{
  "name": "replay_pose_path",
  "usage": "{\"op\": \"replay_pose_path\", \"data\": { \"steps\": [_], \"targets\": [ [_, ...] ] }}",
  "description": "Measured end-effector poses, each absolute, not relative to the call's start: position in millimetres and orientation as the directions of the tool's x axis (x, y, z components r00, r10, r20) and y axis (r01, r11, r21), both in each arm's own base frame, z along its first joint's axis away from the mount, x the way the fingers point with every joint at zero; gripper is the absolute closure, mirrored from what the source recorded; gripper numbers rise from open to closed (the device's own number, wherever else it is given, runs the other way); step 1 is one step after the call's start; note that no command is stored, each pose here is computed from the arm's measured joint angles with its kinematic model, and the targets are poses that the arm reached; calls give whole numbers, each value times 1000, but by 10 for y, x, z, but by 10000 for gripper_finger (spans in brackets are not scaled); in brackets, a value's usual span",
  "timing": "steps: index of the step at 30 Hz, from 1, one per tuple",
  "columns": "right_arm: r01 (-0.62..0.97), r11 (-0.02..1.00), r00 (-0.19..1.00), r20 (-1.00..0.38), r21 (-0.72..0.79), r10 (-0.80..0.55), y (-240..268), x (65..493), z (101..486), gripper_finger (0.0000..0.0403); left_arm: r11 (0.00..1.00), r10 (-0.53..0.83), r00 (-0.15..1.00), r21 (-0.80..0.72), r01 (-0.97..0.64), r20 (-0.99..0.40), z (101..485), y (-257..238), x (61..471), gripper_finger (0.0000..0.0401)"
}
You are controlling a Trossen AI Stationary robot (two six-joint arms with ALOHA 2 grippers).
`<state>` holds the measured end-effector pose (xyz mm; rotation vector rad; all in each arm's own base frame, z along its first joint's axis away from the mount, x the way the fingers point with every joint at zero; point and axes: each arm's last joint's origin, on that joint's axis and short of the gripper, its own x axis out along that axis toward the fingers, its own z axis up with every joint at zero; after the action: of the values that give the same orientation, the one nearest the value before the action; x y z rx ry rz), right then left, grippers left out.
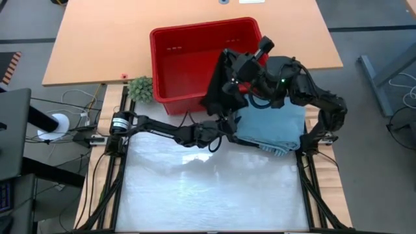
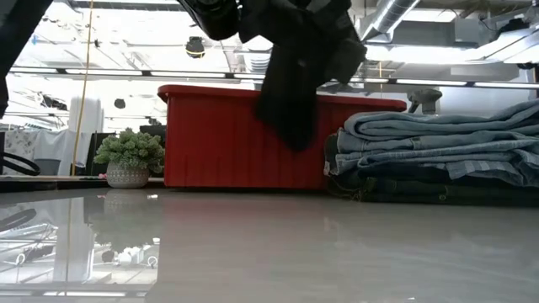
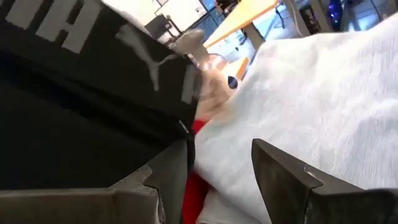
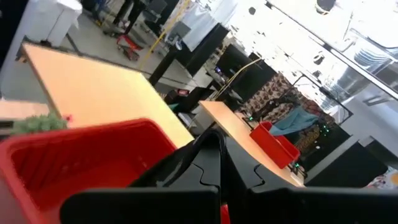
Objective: Fold Laundry from Bin
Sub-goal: Fold the black boxer short
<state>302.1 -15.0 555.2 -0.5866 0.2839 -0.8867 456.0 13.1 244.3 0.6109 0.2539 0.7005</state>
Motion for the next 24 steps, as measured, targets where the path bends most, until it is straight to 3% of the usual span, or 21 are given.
{"op": "replay_pose_path", "data": {
  "steps": [16,20,24],
  "targets": [
    [634,517,628,-7,-575,-778,-12,3091,5554,379,399,848,526,571,-718,69,2581,143,4489,239],
    [631,504,613,-20,-590,-790,-22,3083,5536,379,373,865,496,554,-744,84,2694,65,4440,286],
    [594,490,597,-59,-638,-800,-25,3068,5478,379,353,868,489,587,-729,85,2772,-28,4400,378]
  ]
}}
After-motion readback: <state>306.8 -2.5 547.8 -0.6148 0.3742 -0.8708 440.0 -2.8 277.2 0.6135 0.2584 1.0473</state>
